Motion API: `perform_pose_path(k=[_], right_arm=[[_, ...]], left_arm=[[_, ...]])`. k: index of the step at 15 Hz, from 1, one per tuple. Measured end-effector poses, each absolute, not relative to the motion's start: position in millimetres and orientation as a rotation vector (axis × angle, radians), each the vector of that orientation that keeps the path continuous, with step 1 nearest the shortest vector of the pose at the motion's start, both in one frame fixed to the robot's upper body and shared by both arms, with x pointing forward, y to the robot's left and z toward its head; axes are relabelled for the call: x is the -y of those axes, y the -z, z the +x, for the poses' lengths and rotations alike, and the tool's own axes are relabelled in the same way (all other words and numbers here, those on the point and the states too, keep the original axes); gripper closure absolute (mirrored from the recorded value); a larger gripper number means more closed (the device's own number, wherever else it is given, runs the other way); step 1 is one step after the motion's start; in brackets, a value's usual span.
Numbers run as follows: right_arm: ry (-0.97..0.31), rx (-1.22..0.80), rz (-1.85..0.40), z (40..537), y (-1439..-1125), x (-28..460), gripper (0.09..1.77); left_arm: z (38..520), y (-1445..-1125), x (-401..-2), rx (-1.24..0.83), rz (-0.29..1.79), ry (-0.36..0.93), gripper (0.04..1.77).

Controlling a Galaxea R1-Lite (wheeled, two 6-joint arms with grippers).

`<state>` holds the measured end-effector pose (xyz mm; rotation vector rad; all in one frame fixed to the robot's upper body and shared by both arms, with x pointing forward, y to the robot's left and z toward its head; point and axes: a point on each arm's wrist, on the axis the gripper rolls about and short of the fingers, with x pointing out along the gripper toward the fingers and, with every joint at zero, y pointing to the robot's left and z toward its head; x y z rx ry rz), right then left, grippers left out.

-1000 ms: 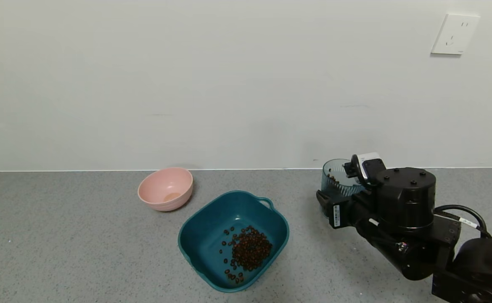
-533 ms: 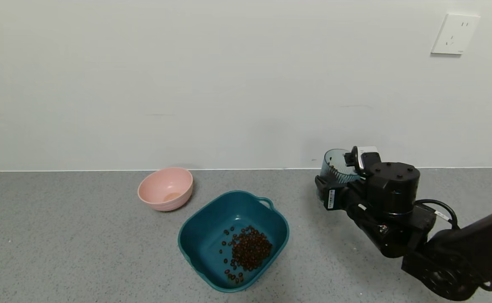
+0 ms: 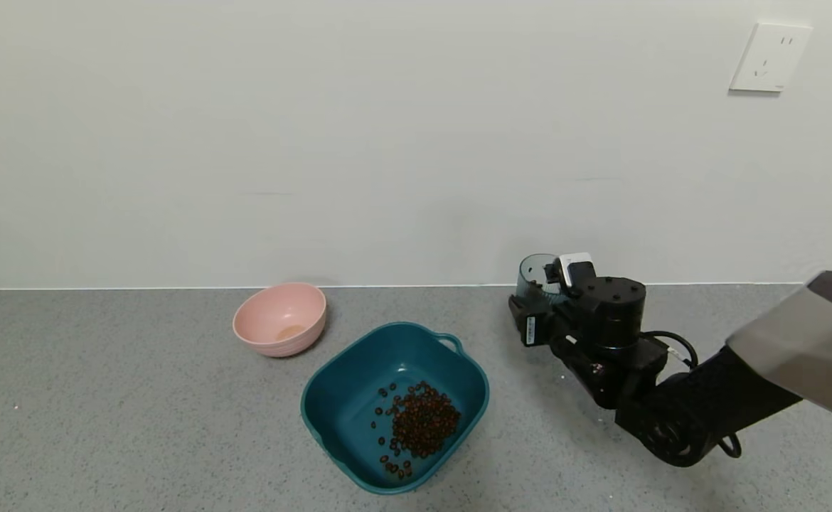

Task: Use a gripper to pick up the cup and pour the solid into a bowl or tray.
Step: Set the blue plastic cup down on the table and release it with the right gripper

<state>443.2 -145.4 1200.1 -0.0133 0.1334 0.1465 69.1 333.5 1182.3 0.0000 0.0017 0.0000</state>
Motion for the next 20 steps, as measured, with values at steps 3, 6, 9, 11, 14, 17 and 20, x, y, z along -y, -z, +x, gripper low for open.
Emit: perform_pose_path(k=[3, 6, 9, 11, 14, 17, 20], right_arm=[[-0.179, -0.118, -0.037, 454, -1179, 142, 0.51], [-0.199, -0.118, -0.038, 463, -1160, 143, 0.51], [-0.203, -0.133, -0.043, 466, -1148, 144, 0.51], [-0.204, -0.14, -0.045, 466, -1143, 143, 0.51], [-0.204, -0.135, -0.042, 467, -1139, 143, 0.51], [-0.205, -0.138, -0.047, 467, -1137, 143, 0.38], [-0.206, -0.137, -0.048, 467, -1138, 143, 0.31]], left_arm=[[69, -1182, -334, -0.002, 0.0, 0.0, 0.06], [69, -1182, -334, -0.002, 0.0, 0.0, 0.06], [69, -1182, -334, -0.002, 0.0, 0.0, 0.06], [69, -1182, -334, -0.002, 0.0, 0.0, 0.06], [69, -1182, -334, -0.002, 0.0, 0.0, 0.06], [69, -1182, -334, -0.002, 0.0, 0.0, 0.06], [69, -1182, -334, -0.002, 0.0, 0.0, 0.06]])
